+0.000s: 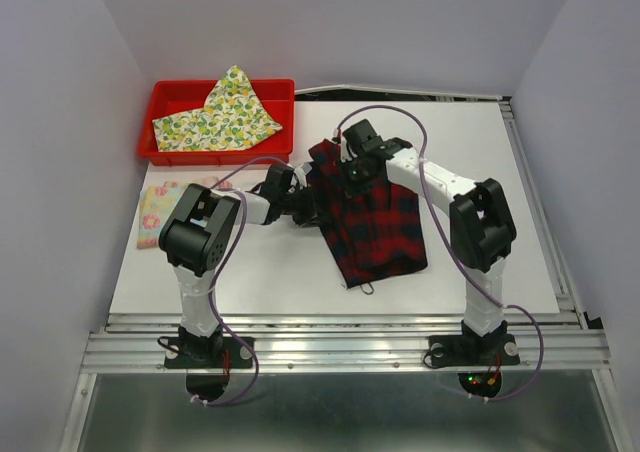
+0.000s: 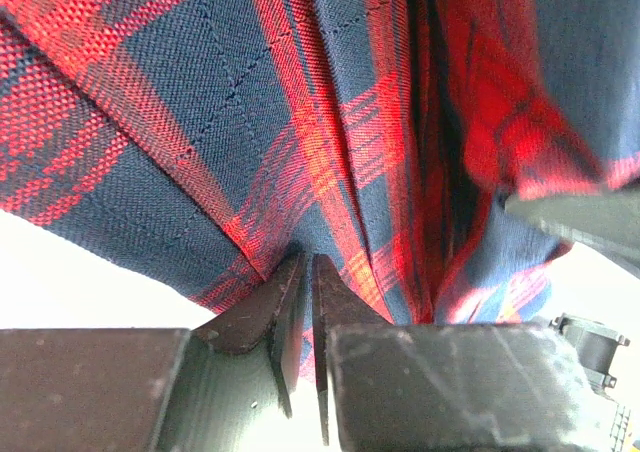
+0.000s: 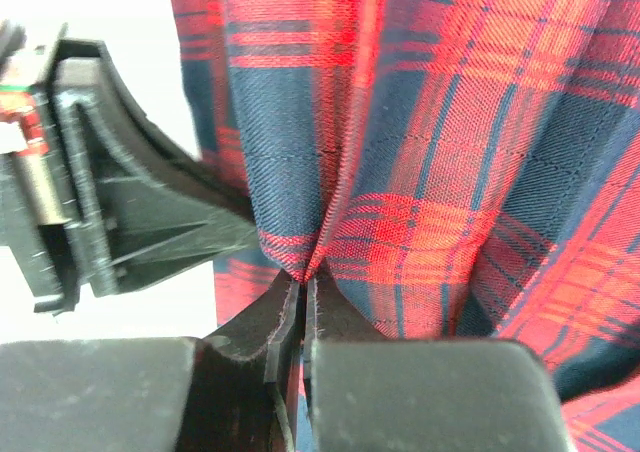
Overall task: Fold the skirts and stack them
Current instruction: Fold the skirt
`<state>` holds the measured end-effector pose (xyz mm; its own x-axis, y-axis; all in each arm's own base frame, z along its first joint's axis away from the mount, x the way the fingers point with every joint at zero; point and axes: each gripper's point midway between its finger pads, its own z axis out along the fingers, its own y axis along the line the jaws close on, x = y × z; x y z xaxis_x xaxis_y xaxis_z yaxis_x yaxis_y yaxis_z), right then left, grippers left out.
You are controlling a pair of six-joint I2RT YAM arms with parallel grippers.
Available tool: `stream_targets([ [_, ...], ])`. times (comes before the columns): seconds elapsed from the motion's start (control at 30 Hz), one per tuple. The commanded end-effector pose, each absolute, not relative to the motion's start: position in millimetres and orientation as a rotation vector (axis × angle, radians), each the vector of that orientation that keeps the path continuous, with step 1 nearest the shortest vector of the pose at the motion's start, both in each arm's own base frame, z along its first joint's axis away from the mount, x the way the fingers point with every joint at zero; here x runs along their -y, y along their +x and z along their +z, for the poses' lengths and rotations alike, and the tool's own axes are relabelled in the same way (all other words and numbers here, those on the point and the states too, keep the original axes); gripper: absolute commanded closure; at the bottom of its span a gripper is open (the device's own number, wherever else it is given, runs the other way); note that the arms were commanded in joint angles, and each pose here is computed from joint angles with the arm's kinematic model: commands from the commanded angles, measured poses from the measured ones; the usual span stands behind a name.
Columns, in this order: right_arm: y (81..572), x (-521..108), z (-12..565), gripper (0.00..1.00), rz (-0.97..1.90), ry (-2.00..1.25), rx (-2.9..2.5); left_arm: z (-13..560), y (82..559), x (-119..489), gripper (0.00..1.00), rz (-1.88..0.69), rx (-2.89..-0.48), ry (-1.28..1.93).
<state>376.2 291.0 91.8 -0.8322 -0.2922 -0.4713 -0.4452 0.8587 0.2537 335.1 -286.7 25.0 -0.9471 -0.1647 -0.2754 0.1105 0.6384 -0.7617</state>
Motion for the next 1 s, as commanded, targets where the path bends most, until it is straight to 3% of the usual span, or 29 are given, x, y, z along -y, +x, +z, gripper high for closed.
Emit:
stream_targets([
  [0.0, 374.2, -316.9, 143.4, 0.99, 0.735, -0.497, -2.527, 5.8, 335.6, 275.9, 0.80, -1.119, -2.585, -0.063],
  [0.33, 365.5, -334.5, 134.2, 0.99, 0.991, -0.362, -2.629, 4.5, 335.4, 275.2, 0.81, -1.112, -2.589, -0.062],
  [0.6, 380.1, -318.8, 80.0, 0.99, 1.053, -0.142, -2.775, 4.9, 335.5, 276.8, 0.81, -1.126, -2.587, -0.061],
  [0.8, 360.4, -329.0, 56.1, 0.99, 1.222, -0.036, -2.846, 1.5, 333.3, 275.8, 0.81, -1.122, -2.598, -0.065],
  [0.87, 365.0, -324.1, 53.4, 0.76, 1.198, -0.055, -2.835, -0.5, 333.7, 274.3, 0.80, -1.107, -2.603, -0.072],
  [0.9, 371.3, -317.1, 57.7, 0.50, 1.202, -0.055, -2.814, -1.1, 333.7, 274.1, 0.80, -1.103, -2.607, -0.072],
  [0.93, 374.9, -313.9, 60.0, 0.36, 1.211, -0.076, -2.797, -1.3, 333.5, 273.9, 0.79, -1.103, -2.608, -0.073],
  [0.97, 377.1, -306.9, 65.5, 0.28, 1.177, -0.098, -2.794, -1.1, 334.8, 273.3, 0.79, -1.098, -2.607, -0.074],
])
